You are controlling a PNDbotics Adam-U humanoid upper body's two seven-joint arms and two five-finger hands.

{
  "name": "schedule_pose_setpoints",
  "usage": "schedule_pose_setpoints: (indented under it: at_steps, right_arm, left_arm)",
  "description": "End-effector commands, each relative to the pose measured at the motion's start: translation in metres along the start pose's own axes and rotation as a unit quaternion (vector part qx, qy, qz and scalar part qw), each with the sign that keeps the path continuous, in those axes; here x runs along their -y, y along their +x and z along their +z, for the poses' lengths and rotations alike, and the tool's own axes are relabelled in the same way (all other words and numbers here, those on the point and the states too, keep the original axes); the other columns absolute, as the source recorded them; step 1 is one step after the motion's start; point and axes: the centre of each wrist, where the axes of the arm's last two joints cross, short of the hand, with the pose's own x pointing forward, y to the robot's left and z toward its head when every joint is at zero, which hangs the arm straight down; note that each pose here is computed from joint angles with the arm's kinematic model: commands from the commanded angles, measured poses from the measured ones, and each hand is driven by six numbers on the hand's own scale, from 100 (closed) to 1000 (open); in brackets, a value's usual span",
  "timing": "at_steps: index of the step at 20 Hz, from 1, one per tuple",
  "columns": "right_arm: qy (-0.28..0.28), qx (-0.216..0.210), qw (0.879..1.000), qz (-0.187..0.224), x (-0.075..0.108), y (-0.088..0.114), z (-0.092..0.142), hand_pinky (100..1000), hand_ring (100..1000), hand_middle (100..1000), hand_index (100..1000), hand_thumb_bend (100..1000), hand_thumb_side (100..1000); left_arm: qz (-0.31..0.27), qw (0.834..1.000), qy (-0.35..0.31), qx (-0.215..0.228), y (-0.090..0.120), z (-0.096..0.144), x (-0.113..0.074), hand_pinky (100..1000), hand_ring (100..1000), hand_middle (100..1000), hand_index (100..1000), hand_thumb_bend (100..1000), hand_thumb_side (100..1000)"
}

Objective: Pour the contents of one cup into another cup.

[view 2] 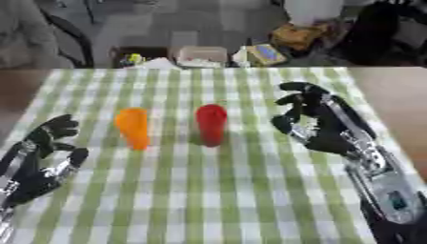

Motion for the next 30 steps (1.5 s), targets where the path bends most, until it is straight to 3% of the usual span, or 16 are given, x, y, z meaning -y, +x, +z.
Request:
schedule_pose_setpoints:
  at_steps: [1, 8, 20, 30]
  right_arm:
    - [0.003, 0.019, 1.0, 0.006, 0.005, 0.01, -0.006, 591, 753, 309, 833, 536, 451]
    - [0.007, 0.021, 1.0, 0.004, 0.003, 0.01, -0.007, 591, 753, 308, 834, 534, 453]
    - [0.013, 0.024, 1.0, 0.001, 0.0, 0.011, -0.01, 591, 753, 307, 834, 528, 456]
    - [0.017, 0.029, 0.999, -0.003, -0.001, 0.012, -0.013, 591, 753, 306, 834, 523, 462]
  left_arm:
    - [-0.015, 1.0, 0.007, 0.002, 0.0, -0.009, -0.003, 713, 831, 799, 930, 572, 565]
    - [-0.04, 0.999, 0.004, -0.005, -0.006, -0.031, 0.007, 705, 815, 784, 934, 638, 565]
    - [-0.06, 0.998, 0.027, -0.017, -0.016, -0.056, 0.023, 694, 800, 776, 935, 613, 555]
    - [-0.081, 0.996, 0.029, -0.01, -0.016, -0.068, 0.026, 690, 796, 776, 936, 633, 544]
